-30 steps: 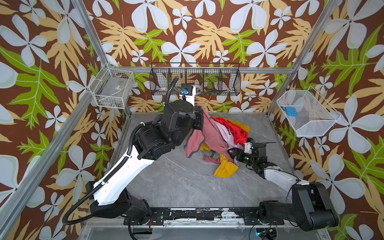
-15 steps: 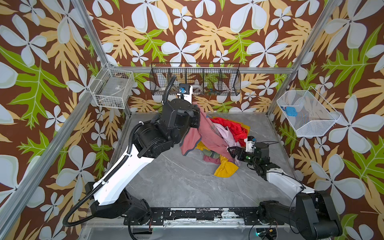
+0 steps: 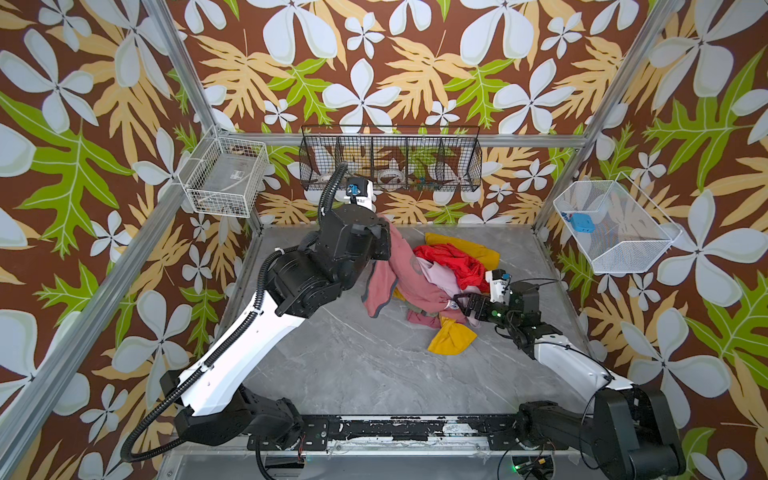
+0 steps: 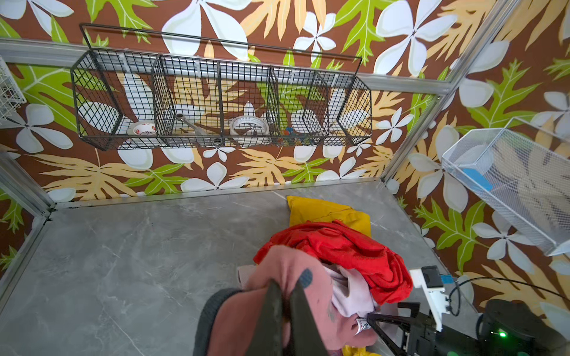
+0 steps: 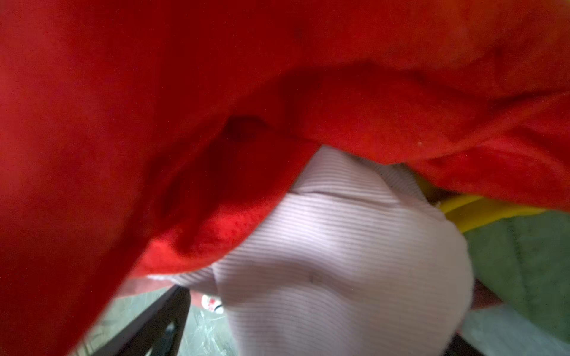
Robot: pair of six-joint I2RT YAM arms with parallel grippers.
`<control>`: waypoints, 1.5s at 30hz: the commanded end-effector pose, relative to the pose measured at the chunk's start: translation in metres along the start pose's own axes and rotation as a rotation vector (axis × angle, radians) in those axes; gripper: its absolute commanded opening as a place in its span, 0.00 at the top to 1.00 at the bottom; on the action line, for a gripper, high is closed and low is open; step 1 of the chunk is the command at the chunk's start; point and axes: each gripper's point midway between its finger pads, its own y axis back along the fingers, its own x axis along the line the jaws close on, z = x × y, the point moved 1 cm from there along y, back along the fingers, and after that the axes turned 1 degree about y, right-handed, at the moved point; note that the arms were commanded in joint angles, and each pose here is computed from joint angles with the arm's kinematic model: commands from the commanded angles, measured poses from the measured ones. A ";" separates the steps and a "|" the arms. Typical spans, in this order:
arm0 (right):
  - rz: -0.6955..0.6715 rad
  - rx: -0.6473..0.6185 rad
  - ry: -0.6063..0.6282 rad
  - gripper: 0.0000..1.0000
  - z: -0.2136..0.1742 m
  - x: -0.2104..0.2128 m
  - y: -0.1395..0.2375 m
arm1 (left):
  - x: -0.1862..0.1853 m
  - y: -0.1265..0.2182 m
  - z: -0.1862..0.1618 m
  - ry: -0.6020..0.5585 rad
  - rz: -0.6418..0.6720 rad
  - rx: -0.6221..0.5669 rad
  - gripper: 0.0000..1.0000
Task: Pick out a specific cloth from the pile
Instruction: 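Lift the pink shirt up out of the pile with the left gripper, then carry the pink shirt away from the pile toward the robot's left side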
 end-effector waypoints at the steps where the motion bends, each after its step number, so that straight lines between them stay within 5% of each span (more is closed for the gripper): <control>1: -0.024 0.030 0.040 0.06 -0.005 -0.008 -0.006 | -0.006 0.007 0.012 0.042 -0.027 -0.031 1.00; 19: -0.133 0.015 -0.022 0.09 -0.013 -0.034 -0.012 | 0.015 0.075 0.082 0.038 0.056 -0.235 1.00; 31: -0.125 -0.036 -0.004 0.05 -0.017 -0.030 0.003 | -0.002 0.085 0.080 -0.079 -0.098 -0.281 1.00; 41: -0.134 -0.056 0.005 0.03 -0.018 -0.029 0.011 | 0.069 0.139 0.111 0.068 0.109 -0.513 1.00; 45: -0.132 -0.082 0.013 0.01 -0.015 -0.025 0.017 | 0.078 0.150 0.124 0.040 0.166 -0.558 1.00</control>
